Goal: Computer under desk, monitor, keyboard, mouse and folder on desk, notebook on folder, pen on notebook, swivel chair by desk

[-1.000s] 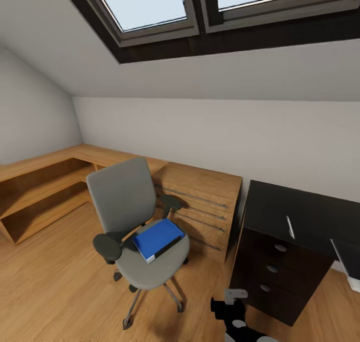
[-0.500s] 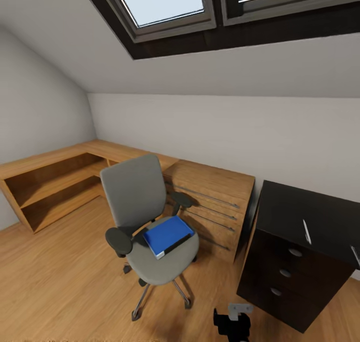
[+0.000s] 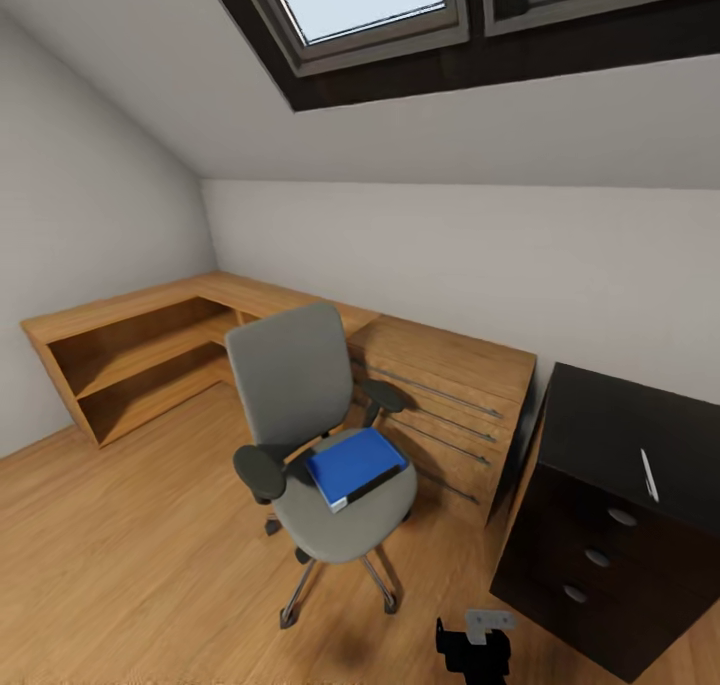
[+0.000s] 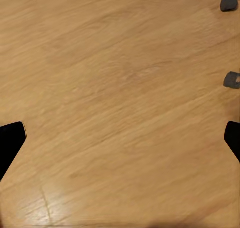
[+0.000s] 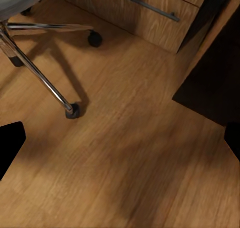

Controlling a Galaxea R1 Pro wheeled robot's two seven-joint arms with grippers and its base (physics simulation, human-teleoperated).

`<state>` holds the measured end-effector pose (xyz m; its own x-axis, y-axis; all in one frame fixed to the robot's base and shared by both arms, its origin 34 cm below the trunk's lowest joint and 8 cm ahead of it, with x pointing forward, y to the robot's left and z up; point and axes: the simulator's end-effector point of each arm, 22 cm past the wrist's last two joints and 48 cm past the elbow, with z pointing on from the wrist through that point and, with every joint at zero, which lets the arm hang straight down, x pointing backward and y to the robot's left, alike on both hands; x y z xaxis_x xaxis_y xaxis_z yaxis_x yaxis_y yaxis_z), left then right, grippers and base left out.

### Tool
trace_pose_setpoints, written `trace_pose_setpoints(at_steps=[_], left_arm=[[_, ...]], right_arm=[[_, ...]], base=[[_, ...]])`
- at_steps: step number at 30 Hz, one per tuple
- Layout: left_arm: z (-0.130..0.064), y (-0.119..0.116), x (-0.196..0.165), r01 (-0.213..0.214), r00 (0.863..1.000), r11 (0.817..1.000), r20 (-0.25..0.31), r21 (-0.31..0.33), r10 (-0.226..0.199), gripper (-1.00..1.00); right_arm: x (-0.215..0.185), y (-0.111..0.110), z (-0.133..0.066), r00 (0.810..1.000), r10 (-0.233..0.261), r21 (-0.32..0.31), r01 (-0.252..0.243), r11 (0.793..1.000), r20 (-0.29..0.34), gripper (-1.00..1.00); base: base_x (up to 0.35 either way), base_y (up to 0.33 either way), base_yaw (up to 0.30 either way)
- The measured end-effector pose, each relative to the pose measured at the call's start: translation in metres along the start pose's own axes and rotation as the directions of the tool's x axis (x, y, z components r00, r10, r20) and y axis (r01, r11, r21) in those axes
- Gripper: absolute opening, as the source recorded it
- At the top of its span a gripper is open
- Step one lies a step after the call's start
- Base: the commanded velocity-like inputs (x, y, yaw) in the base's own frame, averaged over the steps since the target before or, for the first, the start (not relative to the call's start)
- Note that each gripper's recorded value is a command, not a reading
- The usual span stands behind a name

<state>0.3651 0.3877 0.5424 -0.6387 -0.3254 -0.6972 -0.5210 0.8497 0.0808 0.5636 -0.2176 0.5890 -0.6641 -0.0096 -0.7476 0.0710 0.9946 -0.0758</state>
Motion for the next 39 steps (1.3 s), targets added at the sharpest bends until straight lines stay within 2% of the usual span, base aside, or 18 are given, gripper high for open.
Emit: trace_pose_setpoints(at_steps=[2,4,9,12,19,27,39], left_arm=[[0.0,0.0,0.0,0.006,1.0,1.0,-0.002,-0.003,-0.006,1.0],[-0.001,-0.003,0.002,0.009,1.0,1.0,-0.006,0.01,-0.009,1.0],[-0.008,-0.023,0.02,0.006,0.999,0.994,-0.043,0.113,-0.001,1.0],[-0.009,-0.026,0.024,0.004,0.999,0.991,-0.05,0.135,0.003,1.0],[-0.01,-0.028,0.026,0.002,0.999,0.989,-0.054,0.148,0.006,1.0],[-0.011,-0.027,0.027,-0.002,0.998,0.989,-0.057,0.151,0.011,1.0],[-0.011,-0.027,0.03,-0.003,0.998,0.989,-0.064,0.15,0.012,1.0]], right_arm=[[0.0,-0.004,0.001,1.0,-0.002,0.004,0.002,1.0,0.0,1.0],[0.002,-0.016,0.002,1.0,-0.008,0.02,0.008,1.0,-0.001,1.0],[0.007,-0.021,-0.001,1.0,-0.009,0.022,0.008,1.0,0.013,1.0],[0.009,-0.02,-0.003,1.0,-0.008,0.016,0.008,1.0,0.014,1.0],[0.01,-0.014,-0.003,1.0,-0.008,-0.019,0.009,1.0,0.014,1.0],[0.011,-0.009,-0.004,1.0,-0.006,-0.033,0.006,0.999,0.014,1.0],[0.012,-0.009,-0.003,1.0,0.003,-0.03,-0.003,1.0,0.011,1.0]], base=[[0.0,0.0,0.052],[0.0,0.0,0.019],[0.0,0.0,0.005],[0.0,0.0,0.0],[0.034,0.014,0.0],[0.226,0.066,0.009],[0.044,0.006,0.201]])
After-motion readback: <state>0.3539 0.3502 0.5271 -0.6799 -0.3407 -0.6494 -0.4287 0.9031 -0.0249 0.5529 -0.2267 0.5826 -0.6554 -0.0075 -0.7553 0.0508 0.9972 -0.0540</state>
